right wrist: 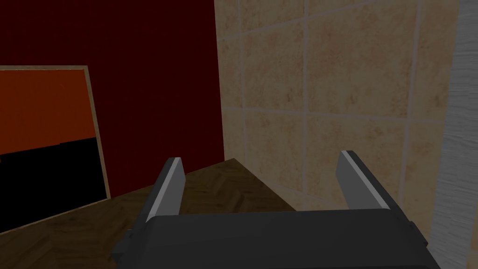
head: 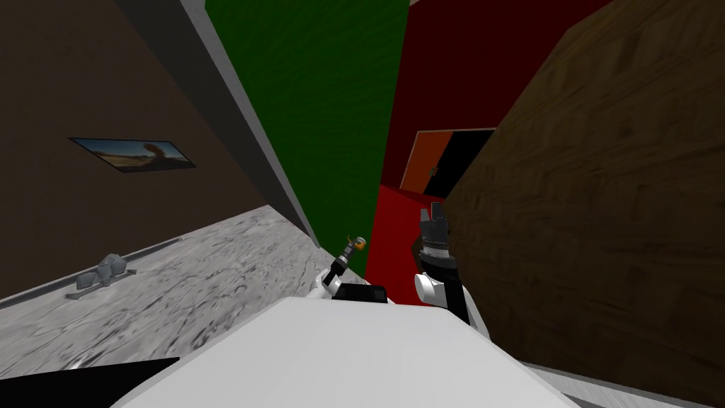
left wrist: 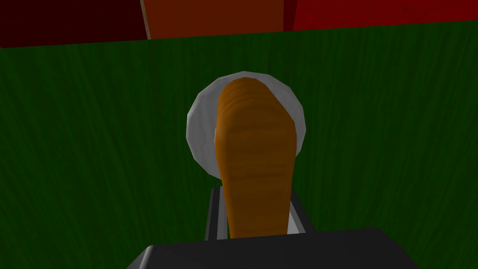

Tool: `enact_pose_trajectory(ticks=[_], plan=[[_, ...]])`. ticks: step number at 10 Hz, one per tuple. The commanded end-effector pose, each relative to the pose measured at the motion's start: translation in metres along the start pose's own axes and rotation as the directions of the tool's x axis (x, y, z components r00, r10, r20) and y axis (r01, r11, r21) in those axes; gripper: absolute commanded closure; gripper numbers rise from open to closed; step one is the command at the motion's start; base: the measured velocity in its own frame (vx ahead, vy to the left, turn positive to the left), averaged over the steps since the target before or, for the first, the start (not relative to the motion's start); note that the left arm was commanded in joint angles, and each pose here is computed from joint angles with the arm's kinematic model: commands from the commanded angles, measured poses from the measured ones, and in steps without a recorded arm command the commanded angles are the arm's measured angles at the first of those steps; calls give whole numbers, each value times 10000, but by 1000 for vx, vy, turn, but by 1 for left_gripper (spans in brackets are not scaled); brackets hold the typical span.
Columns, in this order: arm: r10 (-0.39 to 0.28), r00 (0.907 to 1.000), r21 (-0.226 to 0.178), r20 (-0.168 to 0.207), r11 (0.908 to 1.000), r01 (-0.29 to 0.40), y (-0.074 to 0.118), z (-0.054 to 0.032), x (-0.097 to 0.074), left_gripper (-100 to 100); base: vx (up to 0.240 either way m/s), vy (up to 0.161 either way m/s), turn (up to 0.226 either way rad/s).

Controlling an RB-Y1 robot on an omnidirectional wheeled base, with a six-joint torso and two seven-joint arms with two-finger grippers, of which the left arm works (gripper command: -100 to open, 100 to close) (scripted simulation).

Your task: Push the door open

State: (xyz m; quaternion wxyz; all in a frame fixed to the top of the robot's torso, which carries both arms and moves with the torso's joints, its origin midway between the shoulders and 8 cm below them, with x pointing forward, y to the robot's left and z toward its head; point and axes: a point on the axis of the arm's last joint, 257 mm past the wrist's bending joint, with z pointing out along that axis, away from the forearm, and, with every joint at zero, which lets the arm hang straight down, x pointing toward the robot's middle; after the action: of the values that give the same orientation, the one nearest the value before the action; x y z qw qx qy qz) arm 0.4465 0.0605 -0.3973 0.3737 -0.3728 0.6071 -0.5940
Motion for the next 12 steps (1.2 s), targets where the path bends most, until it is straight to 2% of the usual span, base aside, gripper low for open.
enact_pose_trajectory(ticks=[1, 5, 12], plan=[[40, 9999, 157, 97, 9999, -42, -64, 39, -62, 100, 155, -117, 53], [107, 9990, 107, 441, 9999, -111, -47, 0, -264, 100, 142, -137, 62], [136, 9892, 51, 1457, 9999, -145, -32, -106, -780, 100, 167, -164, 117]])
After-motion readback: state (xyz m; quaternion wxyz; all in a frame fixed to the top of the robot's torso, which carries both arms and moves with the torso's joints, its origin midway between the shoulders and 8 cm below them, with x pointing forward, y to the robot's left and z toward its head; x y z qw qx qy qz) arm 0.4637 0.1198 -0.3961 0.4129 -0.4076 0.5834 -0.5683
